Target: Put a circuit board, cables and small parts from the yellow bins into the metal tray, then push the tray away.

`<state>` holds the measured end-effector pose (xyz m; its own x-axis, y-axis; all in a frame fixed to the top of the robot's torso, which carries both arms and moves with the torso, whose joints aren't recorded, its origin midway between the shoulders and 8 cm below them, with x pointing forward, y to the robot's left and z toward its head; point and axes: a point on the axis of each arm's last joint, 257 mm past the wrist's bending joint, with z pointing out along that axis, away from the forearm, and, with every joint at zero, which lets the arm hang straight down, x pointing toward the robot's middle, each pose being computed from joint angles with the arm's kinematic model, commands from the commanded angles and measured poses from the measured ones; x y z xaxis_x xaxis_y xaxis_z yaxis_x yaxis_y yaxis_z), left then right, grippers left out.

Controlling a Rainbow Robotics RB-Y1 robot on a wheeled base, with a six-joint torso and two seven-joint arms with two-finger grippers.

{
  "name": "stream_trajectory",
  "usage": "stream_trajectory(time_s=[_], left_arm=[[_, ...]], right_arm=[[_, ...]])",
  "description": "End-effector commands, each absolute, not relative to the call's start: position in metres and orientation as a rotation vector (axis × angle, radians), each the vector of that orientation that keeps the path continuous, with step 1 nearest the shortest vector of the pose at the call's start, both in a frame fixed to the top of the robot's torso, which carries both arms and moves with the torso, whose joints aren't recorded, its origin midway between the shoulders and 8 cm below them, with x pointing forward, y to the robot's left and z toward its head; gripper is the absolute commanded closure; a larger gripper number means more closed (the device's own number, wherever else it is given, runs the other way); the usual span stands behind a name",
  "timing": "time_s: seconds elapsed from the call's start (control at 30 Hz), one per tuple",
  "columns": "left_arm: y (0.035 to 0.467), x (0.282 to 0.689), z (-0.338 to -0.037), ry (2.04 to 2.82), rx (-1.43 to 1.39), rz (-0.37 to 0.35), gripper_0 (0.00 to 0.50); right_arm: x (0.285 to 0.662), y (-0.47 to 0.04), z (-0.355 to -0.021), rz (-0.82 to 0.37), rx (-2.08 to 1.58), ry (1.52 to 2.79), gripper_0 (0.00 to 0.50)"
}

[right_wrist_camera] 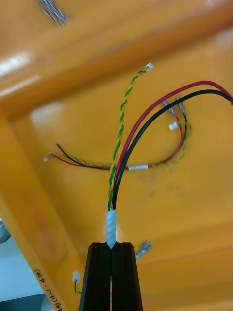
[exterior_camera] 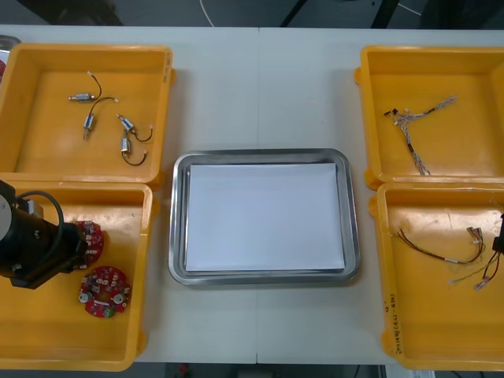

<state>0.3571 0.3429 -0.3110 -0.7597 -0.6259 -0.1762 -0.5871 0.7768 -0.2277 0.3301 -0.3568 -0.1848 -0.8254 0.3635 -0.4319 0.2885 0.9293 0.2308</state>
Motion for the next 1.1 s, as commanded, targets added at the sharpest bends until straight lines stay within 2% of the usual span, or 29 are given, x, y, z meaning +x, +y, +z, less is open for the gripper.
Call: stream_trajectory(time_s=[0.03,0.3,0.4,0.47,0.67,0.87,1.1], left_arm=[[0.355,0.359,-0.280,2.698,-0.959,-0.187,0.500],[0.361,0.364,-0.236,2.719,-0.853,-0.116,0.500],[0.356,0.376,-0.215,2.686,-0.779,-0.125,0.500],[0.346,0.383,-0.197,2.669,-0.716,-0.157,0.500],[0.320,0.388,-0.161,2.635,-0.530,-0.203,0.499],[0.288,0.385,-0.145,2.663,-0.352,-0.228,0.499],[0.248,0.386,-0.140,2.701,-0.182,-0.231,0.499]], right_arm=[[0.340,-0.378,-0.133,0.089,0.286,2.537,0.500],[0.332,-0.387,-0.108,-0.030,0.082,2.582,0.500],[0.329,-0.388,-0.104,-0.037,0.032,2.601,0.500],[0.329,-0.392,-0.101,-0.042,-0.024,2.611,0.500],[0.333,-0.402,-0.096,-0.035,-0.213,2.640,0.500],[0.343,-0.398,-0.082,-0.066,-0.450,2.590,0.500],[0.343,-0.374,-0.084,-0.127,-0.688,2.539,0.500]])
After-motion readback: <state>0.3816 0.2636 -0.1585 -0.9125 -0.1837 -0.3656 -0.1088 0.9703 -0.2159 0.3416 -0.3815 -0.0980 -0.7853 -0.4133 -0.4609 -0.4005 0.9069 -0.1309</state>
